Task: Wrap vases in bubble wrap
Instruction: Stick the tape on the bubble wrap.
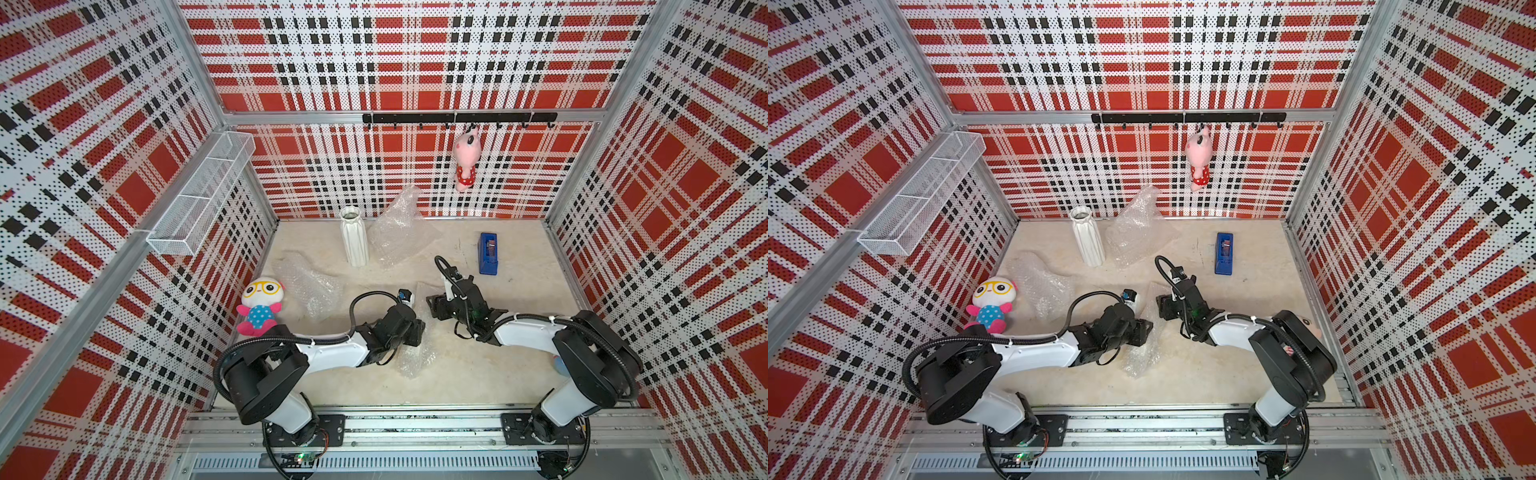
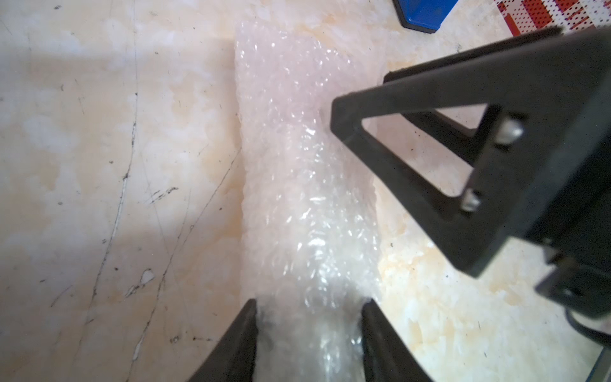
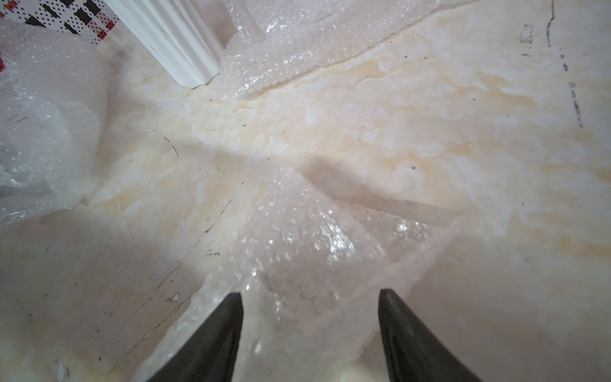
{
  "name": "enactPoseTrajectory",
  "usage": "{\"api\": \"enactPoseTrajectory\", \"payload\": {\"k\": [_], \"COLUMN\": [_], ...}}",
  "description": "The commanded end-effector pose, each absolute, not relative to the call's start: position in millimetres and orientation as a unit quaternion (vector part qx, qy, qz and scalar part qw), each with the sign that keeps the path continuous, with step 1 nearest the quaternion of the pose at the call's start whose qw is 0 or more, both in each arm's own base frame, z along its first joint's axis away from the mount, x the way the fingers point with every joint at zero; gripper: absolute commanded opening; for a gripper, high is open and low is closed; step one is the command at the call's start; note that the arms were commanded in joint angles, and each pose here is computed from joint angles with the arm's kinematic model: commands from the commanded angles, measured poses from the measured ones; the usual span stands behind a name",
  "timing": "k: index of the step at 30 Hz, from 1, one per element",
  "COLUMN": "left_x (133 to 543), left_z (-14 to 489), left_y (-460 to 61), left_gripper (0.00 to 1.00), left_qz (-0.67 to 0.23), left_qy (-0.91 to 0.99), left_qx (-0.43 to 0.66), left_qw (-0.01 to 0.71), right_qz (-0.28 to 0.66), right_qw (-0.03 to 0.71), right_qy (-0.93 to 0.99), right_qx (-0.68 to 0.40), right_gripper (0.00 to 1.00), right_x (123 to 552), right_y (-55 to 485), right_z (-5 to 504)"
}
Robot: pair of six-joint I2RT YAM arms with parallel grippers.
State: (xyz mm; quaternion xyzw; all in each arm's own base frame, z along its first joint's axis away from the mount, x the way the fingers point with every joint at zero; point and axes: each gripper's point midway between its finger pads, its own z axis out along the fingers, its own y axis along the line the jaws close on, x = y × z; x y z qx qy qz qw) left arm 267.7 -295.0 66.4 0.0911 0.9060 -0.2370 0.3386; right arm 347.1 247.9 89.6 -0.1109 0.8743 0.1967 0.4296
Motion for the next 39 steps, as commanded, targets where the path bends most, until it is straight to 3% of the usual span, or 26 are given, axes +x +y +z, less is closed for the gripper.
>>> {"api": "enactPoseTrajectory", "payload": {"k": [1, 16, 23, 33, 39], "left_x": [256.0, 253.9, 256.5, 256.1, 256.9], "left_z": [40.2, 40.3, 40.7, 39.8, 39.8], "left_y": [-277.3, -279.9, -275.2, -274.6, -273.0], "left_gripper": [0.48, 0.48, 0.48, 0.48, 0.48], "left_qz": [-0.201, -0.205, -0.204, -0.205, -0.201], "left_qy": [0.925, 0.924, 0.924, 0.924, 0.925], "left_qx": [0.1, 0.099, 0.089, 0.089, 0.087], "left_qw": [0.306, 0.307, 0.31, 0.309, 0.31], "right_qz": [0.188, 0.17, 0.156, 0.185, 0.187], "right_qw": [0.434, 0.42, 0.443, 0.401, 0.405], "right_qy": [0.873, 0.88, 0.874, 0.888, 0.886], "right_qx": [-0.121, -0.141, -0.124, -0.131, -0.124], "right_gripper": [0.7, 0.71, 0.72, 0.67, 0.67], "right_x": [342.2, 365.9, 342.9, 318.6, 318.3], "right_y": [246.2, 274.7, 243.3, 255.0, 253.2], "right_z": [92.6, 87.7, 109.8, 67.2, 70.3]}}
